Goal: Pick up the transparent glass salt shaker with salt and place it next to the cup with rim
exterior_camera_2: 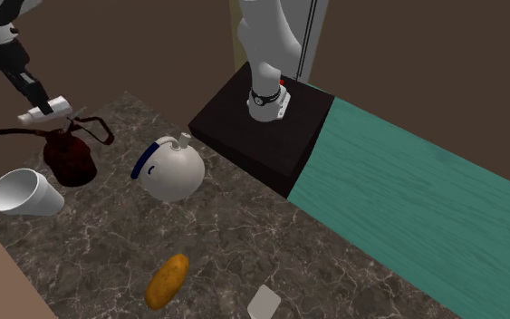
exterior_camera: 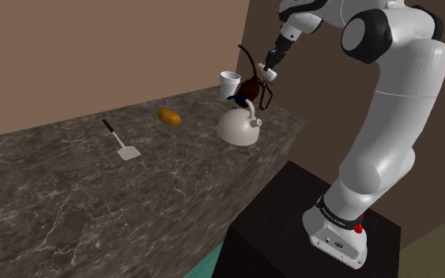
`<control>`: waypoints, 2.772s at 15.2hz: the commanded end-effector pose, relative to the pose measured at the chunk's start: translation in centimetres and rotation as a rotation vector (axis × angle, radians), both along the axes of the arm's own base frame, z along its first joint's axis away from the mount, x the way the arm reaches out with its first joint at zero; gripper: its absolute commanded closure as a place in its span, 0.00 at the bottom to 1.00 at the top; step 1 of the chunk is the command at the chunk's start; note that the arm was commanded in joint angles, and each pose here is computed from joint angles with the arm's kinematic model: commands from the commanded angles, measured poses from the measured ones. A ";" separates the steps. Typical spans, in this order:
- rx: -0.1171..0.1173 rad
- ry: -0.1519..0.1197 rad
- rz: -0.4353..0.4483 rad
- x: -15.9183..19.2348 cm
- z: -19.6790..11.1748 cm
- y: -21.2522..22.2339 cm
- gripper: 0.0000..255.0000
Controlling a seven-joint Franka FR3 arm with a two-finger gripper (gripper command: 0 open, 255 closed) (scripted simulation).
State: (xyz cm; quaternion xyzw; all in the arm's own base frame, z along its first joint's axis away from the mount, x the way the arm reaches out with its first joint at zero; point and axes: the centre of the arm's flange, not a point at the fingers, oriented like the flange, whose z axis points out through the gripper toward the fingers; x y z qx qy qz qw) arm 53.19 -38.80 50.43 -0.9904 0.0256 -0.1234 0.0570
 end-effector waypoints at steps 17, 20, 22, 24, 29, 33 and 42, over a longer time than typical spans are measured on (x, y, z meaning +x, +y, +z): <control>0.000 0.000 0.000 0.0 -9.5 0.0 1.00; 0.000 0.000 0.000 0.0 -11.0 0.0 1.00; 0.000 0.000 0.000 0.0 -12.1 0.0 1.00; 0.000 0.000 0.000 0.0 -13.1 0.0 1.00; 0.000 0.000 0.000 0.0 -15.8 0.0 1.00; 0.000 0.000 0.000 0.0 -15.8 0.0 1.00; 0.000 0.000 0.000 0.0 -15.8 0.0 0.00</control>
